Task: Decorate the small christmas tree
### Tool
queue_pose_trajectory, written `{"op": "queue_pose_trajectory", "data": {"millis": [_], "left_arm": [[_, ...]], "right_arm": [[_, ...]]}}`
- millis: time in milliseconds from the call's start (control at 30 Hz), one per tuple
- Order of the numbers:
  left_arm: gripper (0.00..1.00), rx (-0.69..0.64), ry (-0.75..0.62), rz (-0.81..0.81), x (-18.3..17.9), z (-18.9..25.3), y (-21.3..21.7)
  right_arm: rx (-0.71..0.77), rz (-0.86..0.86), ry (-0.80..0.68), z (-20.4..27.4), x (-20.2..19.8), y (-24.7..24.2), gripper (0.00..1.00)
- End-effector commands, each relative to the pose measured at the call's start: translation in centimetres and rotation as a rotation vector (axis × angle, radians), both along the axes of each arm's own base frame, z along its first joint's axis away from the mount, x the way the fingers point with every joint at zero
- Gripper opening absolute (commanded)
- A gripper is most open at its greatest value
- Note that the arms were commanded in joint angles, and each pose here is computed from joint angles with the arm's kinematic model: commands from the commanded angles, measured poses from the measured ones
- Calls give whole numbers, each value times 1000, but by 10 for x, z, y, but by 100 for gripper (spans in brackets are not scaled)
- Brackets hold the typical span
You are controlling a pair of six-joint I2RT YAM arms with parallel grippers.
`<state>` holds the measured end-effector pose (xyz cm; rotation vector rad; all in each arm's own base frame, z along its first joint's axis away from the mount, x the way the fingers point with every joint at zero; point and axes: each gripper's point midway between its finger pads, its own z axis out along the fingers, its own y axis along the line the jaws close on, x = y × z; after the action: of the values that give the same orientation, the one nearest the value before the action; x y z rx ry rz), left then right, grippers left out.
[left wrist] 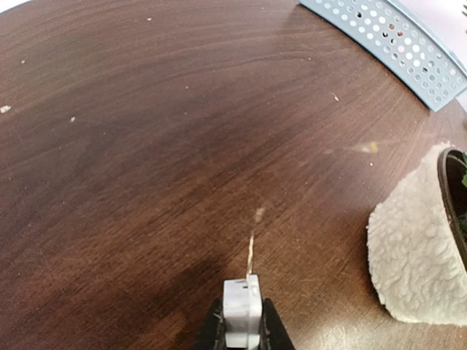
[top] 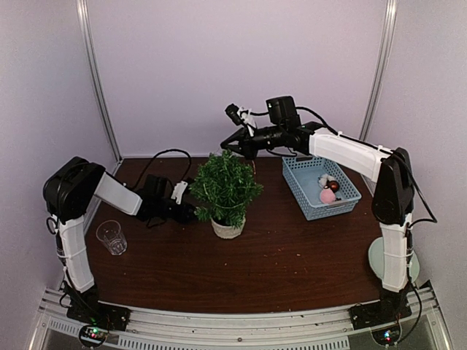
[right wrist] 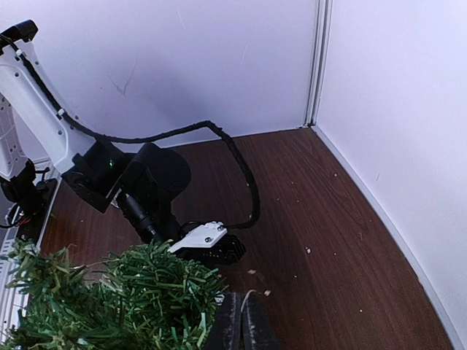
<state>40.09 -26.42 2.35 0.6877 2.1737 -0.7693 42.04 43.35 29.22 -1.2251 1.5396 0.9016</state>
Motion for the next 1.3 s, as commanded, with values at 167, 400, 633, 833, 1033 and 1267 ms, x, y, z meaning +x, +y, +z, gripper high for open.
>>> {"op": "queue_pose_trajectory", "data": {"millis": [167, 400, 633, 833, 1033, 1267], "left_arm": [[0, -21, -117, 53, 14, 71, 6], [0, 40, -123, 158, 24, 108, 26], [0, 100, -97, 225, 17, 119, 44], [0, 96, -132, 270, 17, 137, 52], [0, 128, -187, 265, 38, 169, 48], [0, 170, -182, 260, 70, 174, 38]], "right_arm": [[40, -146, 13, 0, 23, -16, 8], [26, -220, 17, -6, 35, -24, 17], [49, -165, 28, -3, 21, -22, 28], [103, -50, 39, 6, -1, -16, 30], [113, -33, 58, 8, -6, -13, 42], [99, -78, 48, 9, -2, -20, 52]]}}
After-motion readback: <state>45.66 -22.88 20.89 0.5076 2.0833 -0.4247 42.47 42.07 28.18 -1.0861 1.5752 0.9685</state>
